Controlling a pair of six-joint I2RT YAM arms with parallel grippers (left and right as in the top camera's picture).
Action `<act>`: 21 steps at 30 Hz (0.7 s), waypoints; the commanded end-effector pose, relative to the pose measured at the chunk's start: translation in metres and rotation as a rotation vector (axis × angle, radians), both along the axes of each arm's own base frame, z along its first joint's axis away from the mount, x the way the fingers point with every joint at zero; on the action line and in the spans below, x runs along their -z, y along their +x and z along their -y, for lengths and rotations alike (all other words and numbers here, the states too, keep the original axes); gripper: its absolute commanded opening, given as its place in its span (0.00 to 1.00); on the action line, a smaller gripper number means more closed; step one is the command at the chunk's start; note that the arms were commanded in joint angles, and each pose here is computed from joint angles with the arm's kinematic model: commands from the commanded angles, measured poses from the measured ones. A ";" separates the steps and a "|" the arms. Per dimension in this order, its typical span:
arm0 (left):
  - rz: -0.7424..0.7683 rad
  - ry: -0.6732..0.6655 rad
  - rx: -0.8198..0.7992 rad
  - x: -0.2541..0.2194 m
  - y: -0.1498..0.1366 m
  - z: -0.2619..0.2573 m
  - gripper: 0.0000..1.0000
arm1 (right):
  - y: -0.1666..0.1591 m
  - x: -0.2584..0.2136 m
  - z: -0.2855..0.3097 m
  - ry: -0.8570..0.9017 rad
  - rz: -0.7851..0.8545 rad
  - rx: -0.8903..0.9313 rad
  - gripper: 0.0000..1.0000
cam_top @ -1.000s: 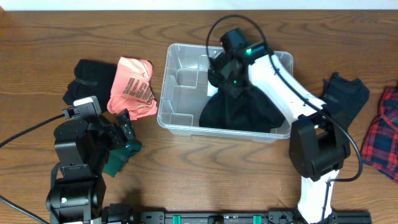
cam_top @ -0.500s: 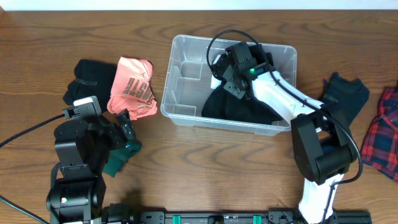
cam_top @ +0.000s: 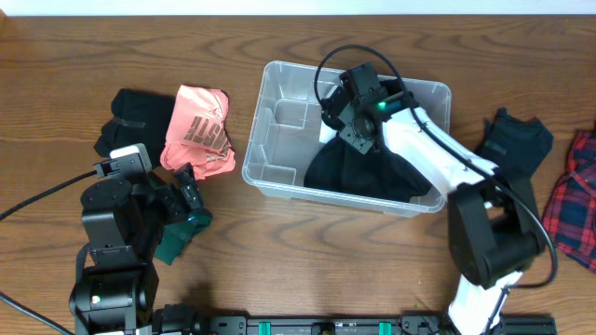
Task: Pack container
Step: 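Release the black garment and move the right gripper to the plaid shirt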
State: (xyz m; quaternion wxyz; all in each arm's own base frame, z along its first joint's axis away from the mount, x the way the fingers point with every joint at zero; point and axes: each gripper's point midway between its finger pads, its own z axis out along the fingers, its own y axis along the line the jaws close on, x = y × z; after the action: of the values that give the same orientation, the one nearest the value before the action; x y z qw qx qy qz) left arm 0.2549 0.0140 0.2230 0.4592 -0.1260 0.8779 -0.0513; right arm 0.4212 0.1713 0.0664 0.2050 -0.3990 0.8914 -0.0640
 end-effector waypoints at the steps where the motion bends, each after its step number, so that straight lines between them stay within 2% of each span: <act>1: 0.024 0.004 0.009 -0.010 0.001 0.001 0.98 | 0.017 -0.087 0.022 0.177 0.172 0.226 0.80; 2: 0.024 0.004 0.009 -0.010 0.001 0.001 0.98 | 0.018 -0.103 0.035 0.217 0.197 0.297 0.95; 3: 0.024 0.004 0.009 -0.010 0.001 0.001 0.98 | 0.016 -0.119 0.053 0.260 0.216 0.384 0.99; 7: 0.024 0.004 0.009 -0.010 0.001 0.001 0.98 | 0.000 -0.143 0.139 0.338 0.221 0.719 0.99; 11: 0.024 0.004 0.009 -0.010 0.001 0.001 0.98 | -0.027 -0.126 0.227 0.380 0.132 1.046 0.99; 21: 0.024 0.004 0.010 -0.010 0.001 0.001 0.98 | -0.117 -0.105 0.406 0.416 0.138 1.603 0.99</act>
State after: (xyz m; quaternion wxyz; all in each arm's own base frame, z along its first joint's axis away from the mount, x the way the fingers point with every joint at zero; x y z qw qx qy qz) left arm 0.2548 0.0140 0.2229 0.4588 -0.1261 0.8780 -0.0513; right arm 0.3262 -0.2059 0.1766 0.2288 0.3455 0.9086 -0.0529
